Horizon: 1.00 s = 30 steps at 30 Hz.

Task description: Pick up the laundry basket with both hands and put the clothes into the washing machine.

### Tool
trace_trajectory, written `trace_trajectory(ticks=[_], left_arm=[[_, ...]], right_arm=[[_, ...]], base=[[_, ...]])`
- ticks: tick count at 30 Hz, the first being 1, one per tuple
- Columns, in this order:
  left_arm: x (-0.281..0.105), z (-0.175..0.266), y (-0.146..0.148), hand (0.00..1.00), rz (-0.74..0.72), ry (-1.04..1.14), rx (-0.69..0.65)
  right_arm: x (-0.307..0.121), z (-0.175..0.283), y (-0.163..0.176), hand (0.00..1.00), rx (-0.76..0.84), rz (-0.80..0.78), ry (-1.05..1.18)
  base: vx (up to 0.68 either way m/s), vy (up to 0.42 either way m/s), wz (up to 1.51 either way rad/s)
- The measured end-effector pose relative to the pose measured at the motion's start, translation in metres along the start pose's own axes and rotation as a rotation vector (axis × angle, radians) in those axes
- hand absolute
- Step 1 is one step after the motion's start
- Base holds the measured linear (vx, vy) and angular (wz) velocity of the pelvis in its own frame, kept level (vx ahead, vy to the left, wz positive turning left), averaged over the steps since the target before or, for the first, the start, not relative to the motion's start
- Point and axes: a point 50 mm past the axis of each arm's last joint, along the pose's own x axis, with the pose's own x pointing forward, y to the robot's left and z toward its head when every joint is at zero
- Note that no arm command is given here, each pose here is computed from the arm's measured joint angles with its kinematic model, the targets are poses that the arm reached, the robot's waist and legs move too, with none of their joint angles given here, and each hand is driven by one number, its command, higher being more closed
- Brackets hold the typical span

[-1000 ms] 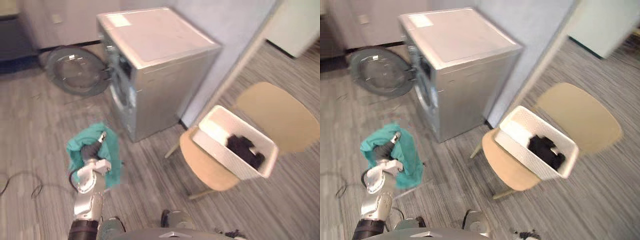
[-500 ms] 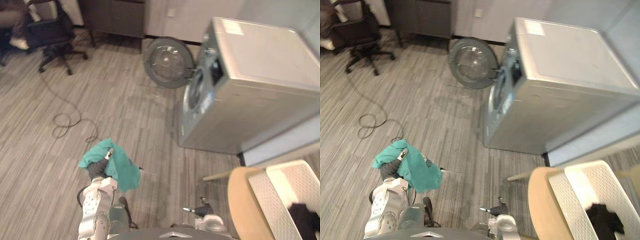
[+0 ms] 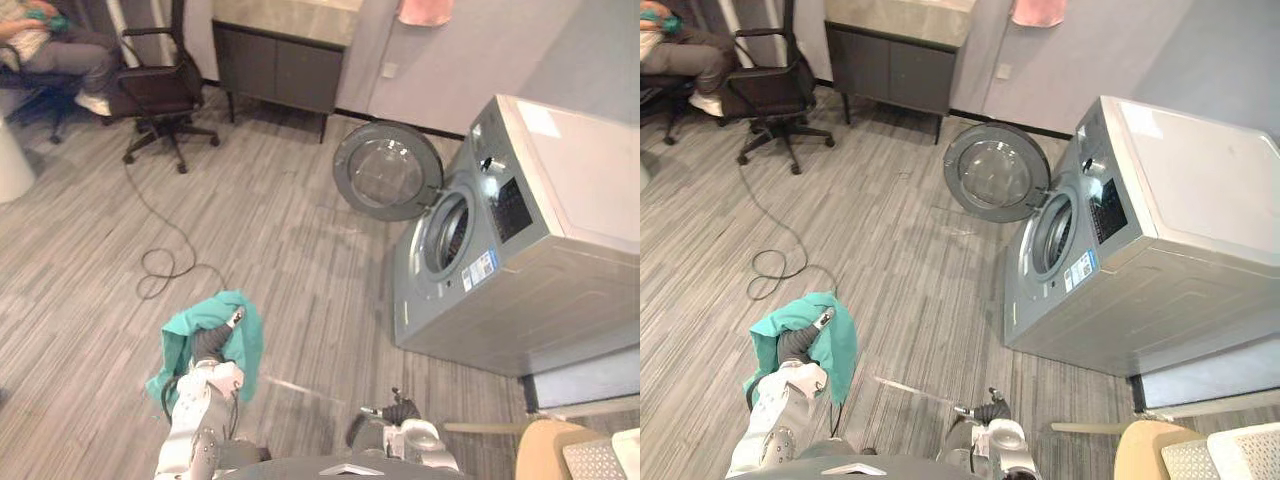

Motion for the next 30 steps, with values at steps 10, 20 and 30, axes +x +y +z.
trace_trajectory(ticks=[10, 20, 30], left_arm=[[0.017, -0.003, -0.028, 1.0, -0.045, 0.009, -0.068], [-0.008, -0.016, -0.011, 1.0, 0.021, 0.059, -0.112], [-0.008, -0.024, -0.005, 1.0, 0.004, 0.092, -0.059]], right_arm=[[-0.001, 0.001, -0.013, 0.0, 0.035, -0.028, -0.014], [-0.009, -0.016, -0.007, 0.0, -0.028, -0.031, 0.025], [-0.014, -0.013, 0.033, 0.0, -0.078, 0.091, -0.003]], base=[[0.63, -0.003, -0.2], [0.47, 0.066, -1.45], [0.32, 0.458, -2.02]])
